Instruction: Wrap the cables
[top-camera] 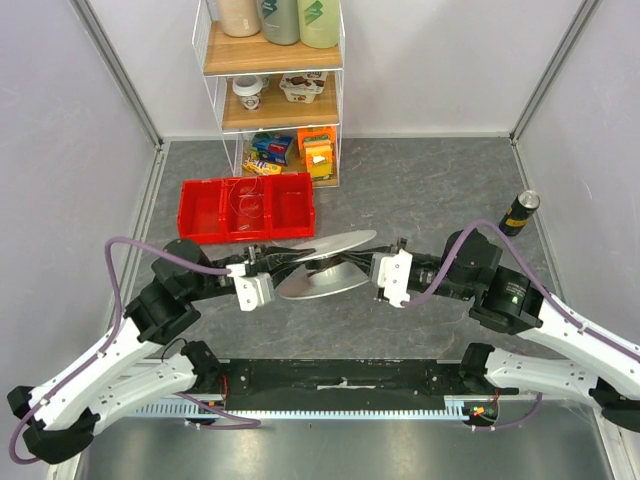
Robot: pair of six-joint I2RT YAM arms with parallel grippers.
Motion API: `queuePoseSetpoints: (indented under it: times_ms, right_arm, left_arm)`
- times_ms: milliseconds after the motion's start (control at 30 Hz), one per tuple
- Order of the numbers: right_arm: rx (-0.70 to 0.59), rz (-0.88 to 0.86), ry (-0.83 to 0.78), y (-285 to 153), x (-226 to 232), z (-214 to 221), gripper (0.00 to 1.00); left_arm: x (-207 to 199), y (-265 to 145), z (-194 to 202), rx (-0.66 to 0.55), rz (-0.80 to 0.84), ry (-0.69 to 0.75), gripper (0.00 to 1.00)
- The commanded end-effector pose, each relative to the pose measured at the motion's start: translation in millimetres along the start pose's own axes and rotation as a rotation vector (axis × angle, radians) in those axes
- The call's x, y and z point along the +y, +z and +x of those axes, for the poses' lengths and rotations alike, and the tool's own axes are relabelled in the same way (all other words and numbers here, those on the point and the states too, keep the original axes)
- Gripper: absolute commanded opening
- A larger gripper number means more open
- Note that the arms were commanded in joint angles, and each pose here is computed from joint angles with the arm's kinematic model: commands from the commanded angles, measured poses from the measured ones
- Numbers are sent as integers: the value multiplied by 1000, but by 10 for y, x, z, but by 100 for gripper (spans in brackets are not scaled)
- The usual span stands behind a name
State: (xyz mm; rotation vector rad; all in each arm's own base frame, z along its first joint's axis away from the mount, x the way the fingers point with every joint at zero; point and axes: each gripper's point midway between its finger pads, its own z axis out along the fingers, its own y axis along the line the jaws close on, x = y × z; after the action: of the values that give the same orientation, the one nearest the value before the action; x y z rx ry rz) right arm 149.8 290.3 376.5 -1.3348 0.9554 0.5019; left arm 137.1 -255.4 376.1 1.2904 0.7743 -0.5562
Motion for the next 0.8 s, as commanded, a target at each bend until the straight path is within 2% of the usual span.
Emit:
queuePoseSetpoints:
  times_ms: [0, 200, 500, 633, 767]
  right_arm:
    - [-12, 164, -174, -263, -368, -98, 0]
    - [63, 54, -264, -290, -63, 255, 0]
    - [129, 16, -309, -279, 67, 546, 0]
    - [195, 5, -331, -249, 135, 801, 0]
    - [295, 79, -363, -291, 89, 1151, 0]
  left_arm:
    - [-224, -5, 125, 35, 84, -114, 2]
    - [-149, 112, 172, 18, 115, 91, 2]
    - [-134, 211, 57, -40, 172, 177, 2]
    - [-171, 314, 210, -21, 199, 232, 2]
    - [-162, 467, 533, 59, 178, 271, 2]
